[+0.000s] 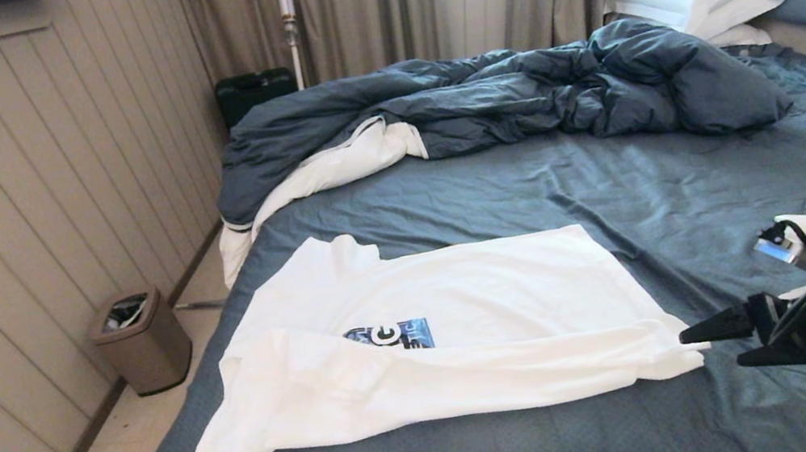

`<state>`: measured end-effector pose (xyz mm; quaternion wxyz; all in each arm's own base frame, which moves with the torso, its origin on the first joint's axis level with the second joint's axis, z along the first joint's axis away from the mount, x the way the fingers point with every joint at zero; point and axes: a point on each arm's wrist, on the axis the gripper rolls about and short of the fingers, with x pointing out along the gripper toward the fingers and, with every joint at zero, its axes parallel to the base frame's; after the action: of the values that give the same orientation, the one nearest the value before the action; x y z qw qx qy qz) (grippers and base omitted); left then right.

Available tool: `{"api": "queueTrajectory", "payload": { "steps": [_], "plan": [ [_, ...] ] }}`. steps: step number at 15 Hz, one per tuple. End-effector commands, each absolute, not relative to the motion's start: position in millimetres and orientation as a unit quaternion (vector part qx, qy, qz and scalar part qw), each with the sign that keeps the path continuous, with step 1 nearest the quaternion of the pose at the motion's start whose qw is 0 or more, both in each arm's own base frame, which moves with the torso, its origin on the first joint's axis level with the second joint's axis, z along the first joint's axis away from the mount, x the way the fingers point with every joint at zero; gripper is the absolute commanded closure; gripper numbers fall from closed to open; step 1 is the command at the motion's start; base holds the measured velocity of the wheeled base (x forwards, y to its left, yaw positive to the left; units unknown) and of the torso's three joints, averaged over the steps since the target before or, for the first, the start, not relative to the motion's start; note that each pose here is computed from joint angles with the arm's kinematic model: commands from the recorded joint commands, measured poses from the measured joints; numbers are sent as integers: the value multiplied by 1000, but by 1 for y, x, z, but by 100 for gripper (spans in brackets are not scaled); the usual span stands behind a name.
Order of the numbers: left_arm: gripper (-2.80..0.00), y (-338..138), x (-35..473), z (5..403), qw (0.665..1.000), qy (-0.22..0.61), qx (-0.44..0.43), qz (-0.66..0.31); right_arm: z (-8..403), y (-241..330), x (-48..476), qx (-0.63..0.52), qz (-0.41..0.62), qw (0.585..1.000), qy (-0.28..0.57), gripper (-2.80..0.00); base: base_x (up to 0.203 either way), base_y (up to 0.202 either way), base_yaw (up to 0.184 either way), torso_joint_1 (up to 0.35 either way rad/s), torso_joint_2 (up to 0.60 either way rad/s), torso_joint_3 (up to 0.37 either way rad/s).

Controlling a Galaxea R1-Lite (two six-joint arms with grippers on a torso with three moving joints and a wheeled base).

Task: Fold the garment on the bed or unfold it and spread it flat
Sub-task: Fold the white T-shirt

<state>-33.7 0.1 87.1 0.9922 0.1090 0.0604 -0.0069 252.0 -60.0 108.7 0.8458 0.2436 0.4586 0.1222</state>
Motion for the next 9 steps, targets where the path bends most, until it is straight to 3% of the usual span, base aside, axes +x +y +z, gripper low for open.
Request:
{"api": "queueTrajectory", "payload": {
  "steps": [1, 2, 9],
  "plan": [
    [0, -1, -32, 83, 993, 46, 105, -21, 108, -59, 253, 248, 123, 843, 461, -280, 0, 0, 0, 0, 0, 0],
    [0, -1, -32, 76, 993, 77, 79, -33, 108, -58, 254, 250, 124, 842, 461, -280, 0, 0, 0, 0, 0, 0],
    [0, -1, -33, 75, 994, 81, 70, -30, 109, -52, 275, 264, 123, 836, 465, -280, 0, 0, 0, 0, 0, 0]
  ]
}}
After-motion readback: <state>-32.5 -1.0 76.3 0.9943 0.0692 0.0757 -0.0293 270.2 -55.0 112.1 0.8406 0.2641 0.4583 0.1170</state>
